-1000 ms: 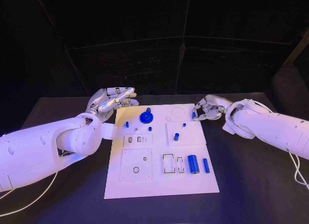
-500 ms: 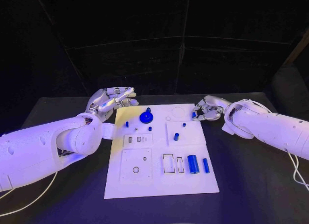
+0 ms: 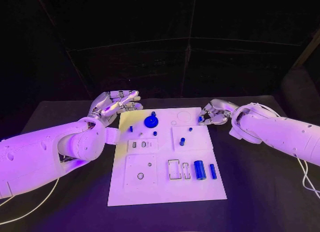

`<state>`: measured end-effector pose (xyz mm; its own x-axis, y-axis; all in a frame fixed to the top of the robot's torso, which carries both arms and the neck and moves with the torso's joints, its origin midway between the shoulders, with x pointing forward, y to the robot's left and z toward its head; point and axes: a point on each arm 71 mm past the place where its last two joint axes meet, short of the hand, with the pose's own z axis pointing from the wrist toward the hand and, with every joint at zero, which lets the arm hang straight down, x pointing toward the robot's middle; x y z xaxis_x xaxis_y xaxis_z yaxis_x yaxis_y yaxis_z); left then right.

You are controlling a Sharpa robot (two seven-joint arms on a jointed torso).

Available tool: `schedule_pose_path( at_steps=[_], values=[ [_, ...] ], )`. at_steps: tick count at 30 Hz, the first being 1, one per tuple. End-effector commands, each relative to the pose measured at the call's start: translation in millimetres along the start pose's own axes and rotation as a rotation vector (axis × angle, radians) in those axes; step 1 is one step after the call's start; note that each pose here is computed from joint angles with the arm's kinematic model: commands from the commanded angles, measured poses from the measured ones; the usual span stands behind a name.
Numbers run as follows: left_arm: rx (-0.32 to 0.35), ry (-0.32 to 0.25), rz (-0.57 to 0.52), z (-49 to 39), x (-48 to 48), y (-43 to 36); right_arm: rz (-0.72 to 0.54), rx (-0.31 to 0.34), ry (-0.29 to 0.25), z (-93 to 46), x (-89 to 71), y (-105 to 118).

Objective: Assemble the parts on the task board

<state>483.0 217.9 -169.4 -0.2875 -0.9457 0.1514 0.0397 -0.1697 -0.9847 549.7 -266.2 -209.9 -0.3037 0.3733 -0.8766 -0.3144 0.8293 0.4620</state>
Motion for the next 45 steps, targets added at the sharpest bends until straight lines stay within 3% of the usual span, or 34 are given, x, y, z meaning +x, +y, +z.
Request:
schedule_pose_path(
  at_steps=[1, 6, 12, 18, 26, 36, 45],
  values=[
    [0.005, 0.015, -0.002, 0.3, 1.3, -1.0, -0.007, -0.001, -0.061, 0.3, -3.7, 1.4],
    [0.003, 0.013, -0.001, 0.3, -0.1, -0.9, -0.006, 0.000, -0.125, -0.4, -7.5, 4.0],
    [0.001, 0.009, 0.001, -0.5, -2.2, -1.3, 0.019, -0.003, -0.146, -6.7, -7.9, 13.1],
    [-0.003, 0.007, 0.002, -0.2, -4.8, -1.2, 0.019, 0.040, -0.156, -12.3, -0.2, 44.3],
    [-0.008, -0.005, 0.009, 4.3, -10.2, 0.8, 0.019, 0.034, -0.133, -8.6, 17.3, 95.6],
    [-0.010, -0.011, 0.013, 9.0, -11.8, 2.9, -0.007, -0.058, -0.086, 5.5, 41.9, 154.5],
    [-0.011, -0.011, 0.014, 11.4, -10.2, 4.0, -0.051, -0.081, -0.002, 17.9, 71.9, 184.7]
  ],
)
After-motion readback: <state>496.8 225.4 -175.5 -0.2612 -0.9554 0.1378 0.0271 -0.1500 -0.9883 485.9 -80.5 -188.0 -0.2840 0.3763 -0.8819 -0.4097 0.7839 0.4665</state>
